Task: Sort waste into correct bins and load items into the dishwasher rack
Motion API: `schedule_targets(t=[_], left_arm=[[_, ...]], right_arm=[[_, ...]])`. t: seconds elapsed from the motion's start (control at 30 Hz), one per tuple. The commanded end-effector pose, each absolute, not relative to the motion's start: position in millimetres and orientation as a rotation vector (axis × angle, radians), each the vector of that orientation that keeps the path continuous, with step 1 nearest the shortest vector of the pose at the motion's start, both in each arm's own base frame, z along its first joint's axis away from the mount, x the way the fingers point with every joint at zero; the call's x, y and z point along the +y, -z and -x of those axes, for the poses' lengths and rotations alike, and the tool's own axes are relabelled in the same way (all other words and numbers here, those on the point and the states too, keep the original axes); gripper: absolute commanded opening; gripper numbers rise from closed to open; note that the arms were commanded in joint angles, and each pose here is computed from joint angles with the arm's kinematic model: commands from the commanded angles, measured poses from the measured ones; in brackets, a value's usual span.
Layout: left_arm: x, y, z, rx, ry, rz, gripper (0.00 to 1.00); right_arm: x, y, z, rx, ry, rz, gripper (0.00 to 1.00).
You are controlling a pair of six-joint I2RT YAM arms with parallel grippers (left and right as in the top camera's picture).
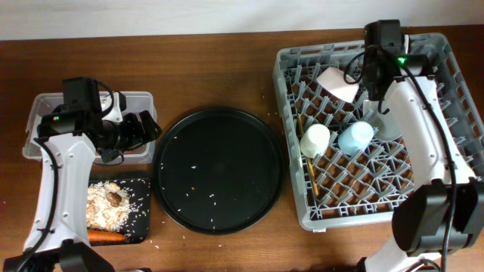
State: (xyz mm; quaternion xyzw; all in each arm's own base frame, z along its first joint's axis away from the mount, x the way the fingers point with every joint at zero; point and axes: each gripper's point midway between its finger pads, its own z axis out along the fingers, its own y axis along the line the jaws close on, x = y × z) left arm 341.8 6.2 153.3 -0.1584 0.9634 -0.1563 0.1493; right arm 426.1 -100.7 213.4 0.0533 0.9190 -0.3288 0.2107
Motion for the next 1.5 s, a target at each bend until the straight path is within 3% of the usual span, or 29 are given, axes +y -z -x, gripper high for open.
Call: schedule_targets(t=[0.0, 0.03, 0.13, 0.43, 0.53, 0.67, 0.83, 0.97, 1.1, 1.2, 1.33, 1.47], left_arm=[[9, -161, -344, 2.747, 0.441, 0.432, 0.99], [9, -161, -344, 2.747, 0.441, 0.432, 0.99], [9, -161, -344, 2.747, 0.441, 0.432, 0.99], [9, -161, -344, 2.747, 0.441, 0.432, 0.99], [9, -161, -344, 2.747, 0.441, 0.433, 0.99], [9, -161, -344, 2.747, 0.441, 0.432, 0.99], [9, -161, -344, 2.747, 0.441, 0.432, 0.99], [9, -161, -344, 2.747, 0.441, 0.432, 0.99], [9, -161, -344, 2.747, 0.441, 0.432, 0.99], [9, -161, -344, 2.747, 0.441, 0.432, 0.99], [9, -161, -344, 2.747, 0.441, 0.432, 0.99], [9, -161, -344, 2.747, 0.441, 0.432, 0.99]], right_arm=[[-74, -255, -420, 2.461, 0.759, -0.162, 0.88], [-48, -258, -419, 2.476, 0.587, -0.106, 0.99], [13, -249, -422, 2.522, 0.171, 0.044, 0.99], [14, -247, -423, 2.528, 0.168, 0.047, 0.99], [15, -278, -411, 2.45, 0.155, 0.042, 0.99], [8, -376, -353, 2.184, 0.118, 0.008, 0.99], [-5, -486, -223, 1.784, 0.066, -0.037, 0.99], [-16, -508, -122, 1.596, 0.043, -0.056, 0.99], [-21, -470, -60, 1.596, 0.033, -0.053, 0.99], [-3, -412, -78, 1.602, -0.043, 0.022, 0.99], [26, -350, -173, 1.354, -0.152, 0.085, 0.99], [27, -290, -220, 1.248, -0.255, -0.015, 0.99]])
